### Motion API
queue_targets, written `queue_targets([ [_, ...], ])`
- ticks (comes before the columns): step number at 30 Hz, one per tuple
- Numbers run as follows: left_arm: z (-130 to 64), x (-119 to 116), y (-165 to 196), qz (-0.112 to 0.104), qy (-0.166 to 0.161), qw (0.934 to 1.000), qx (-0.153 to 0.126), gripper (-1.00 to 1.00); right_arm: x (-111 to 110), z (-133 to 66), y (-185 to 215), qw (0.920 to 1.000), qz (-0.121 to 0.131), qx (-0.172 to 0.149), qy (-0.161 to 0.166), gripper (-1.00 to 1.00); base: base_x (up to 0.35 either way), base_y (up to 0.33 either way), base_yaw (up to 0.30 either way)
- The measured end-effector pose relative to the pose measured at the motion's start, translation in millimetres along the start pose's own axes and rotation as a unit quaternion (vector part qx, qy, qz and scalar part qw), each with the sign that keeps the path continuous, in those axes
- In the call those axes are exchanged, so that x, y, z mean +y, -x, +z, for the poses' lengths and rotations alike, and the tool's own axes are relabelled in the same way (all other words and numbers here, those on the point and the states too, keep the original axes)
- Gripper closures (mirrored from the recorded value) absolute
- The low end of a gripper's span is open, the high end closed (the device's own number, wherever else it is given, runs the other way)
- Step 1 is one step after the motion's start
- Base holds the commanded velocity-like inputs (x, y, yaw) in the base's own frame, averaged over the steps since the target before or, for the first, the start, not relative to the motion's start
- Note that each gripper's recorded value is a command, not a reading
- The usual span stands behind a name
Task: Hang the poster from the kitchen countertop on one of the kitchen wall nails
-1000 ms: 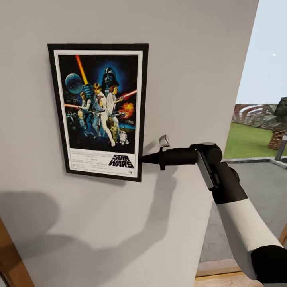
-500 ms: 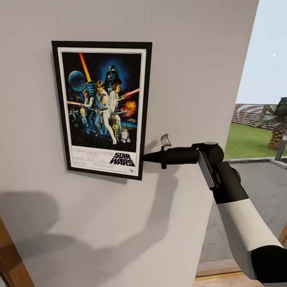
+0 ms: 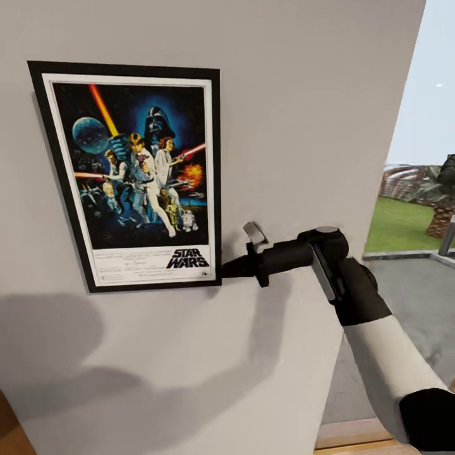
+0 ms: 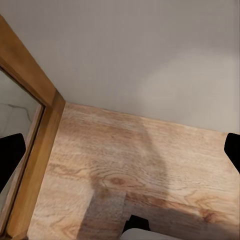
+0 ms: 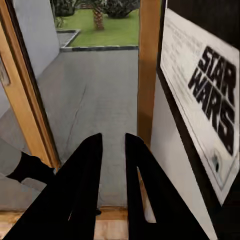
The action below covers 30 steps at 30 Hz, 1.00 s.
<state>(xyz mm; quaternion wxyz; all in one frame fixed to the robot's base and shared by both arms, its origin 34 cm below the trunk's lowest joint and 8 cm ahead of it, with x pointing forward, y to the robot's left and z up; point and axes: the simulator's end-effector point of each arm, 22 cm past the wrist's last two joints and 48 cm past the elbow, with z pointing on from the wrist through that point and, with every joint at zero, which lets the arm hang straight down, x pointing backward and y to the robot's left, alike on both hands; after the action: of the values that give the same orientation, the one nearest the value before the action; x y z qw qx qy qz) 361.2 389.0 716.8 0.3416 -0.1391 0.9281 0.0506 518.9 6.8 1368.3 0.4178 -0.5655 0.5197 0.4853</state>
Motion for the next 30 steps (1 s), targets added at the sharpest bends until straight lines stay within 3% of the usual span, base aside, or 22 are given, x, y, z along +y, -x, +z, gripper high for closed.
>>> queue_targets([
  [1, 0.0, 0, 0, 0.000, 0.000, 1.0000, 0.000, -1.00, -57, -23.8, 16, 0.9900, 0.047, -0.043, -0.126, -1.00, 0.031, 0.000, 0.000],
  [2, -0.2, 0, 0, 0.000, 0.000, 1.0000, 0.000, -1.00, -61, -25.8, 17, 0.9885, 0.050, -0.046, -0.135, -1.00, 0.016, 0.000, 0.000],
  [14, 0.0, 0, 0, 0.000, 0.000, 1.0000, 0.000, -1.00, -62, -26.0, 17, 0.9884, 0.050, -0.046, -0.136, -1.00, -0.012, 0.000, 0.000],
  [22, 0.1, 0, 0, 0.000, 0.000, 1.0000, 0.000, -1.00, -61, -25.8, 17, 0.9885, 0.050, -0.046, -0.135, -1.00, -0.220, 0.000, 0.000],
  [30, 0.2, 0, 0, 0.000, -0.001, 1.0000, 0.000, -1.00, -51, -23.4, 26, 0.9898, 0.026, -0.046, -0.132, -1.00, -0.254, 0.000, 0.000],
])
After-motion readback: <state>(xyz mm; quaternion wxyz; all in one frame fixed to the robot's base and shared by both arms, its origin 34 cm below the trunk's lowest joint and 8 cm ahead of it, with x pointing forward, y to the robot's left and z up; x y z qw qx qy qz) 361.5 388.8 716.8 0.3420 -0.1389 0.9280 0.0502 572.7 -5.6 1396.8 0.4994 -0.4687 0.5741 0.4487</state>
